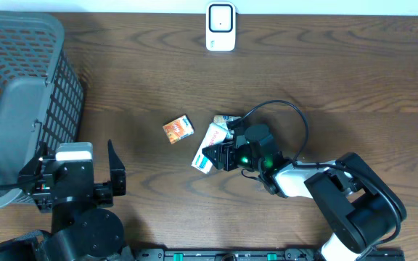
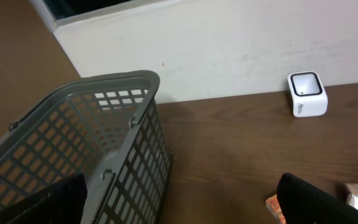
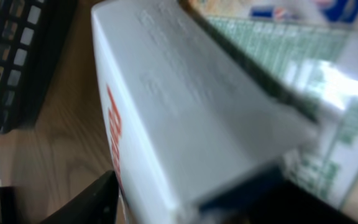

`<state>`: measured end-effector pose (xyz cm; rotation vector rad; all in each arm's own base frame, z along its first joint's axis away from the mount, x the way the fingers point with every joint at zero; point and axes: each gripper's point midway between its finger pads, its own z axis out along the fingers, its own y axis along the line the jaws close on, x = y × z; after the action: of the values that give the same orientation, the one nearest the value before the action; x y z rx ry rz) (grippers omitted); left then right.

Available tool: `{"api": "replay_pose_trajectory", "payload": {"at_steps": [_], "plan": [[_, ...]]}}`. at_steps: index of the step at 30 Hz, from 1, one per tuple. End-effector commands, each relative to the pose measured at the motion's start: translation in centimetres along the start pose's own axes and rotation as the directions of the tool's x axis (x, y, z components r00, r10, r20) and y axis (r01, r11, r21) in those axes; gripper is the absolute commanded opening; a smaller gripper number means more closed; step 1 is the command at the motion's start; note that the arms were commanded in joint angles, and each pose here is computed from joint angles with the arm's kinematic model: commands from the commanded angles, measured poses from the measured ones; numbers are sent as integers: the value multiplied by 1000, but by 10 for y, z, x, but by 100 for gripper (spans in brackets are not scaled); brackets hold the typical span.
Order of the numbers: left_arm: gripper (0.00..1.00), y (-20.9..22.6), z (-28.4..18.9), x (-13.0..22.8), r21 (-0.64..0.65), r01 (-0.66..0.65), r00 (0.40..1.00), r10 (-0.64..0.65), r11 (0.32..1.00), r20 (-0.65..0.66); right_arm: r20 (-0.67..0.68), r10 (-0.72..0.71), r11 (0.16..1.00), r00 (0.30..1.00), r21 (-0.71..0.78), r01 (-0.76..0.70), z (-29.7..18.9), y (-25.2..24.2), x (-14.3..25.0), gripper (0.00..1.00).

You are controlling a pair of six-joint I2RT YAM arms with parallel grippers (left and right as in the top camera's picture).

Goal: Scan the item barcode
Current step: 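Grasp the Panadol box with the right gripper and lift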

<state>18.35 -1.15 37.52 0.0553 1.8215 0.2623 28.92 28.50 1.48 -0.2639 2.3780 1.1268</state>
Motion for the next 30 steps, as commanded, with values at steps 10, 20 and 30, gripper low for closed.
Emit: {"api": "replay_pose_trajectory", "payload": {"at_steps": [10,20,30], "plan": [[98,2,0,0,-5,12,1000,-12,1000,1,-46,-63,989,997,-135,56,3,19,16,37],[98,2,0,0,-5,12,1000,-12,1000,1,-50,-104,984,993,-154,95,2,21,18,2],[98,2,0,0,-5,12,1000,-12,1000,1,13,-233,798,972,-568,199,-40,93,-1,3]]}}
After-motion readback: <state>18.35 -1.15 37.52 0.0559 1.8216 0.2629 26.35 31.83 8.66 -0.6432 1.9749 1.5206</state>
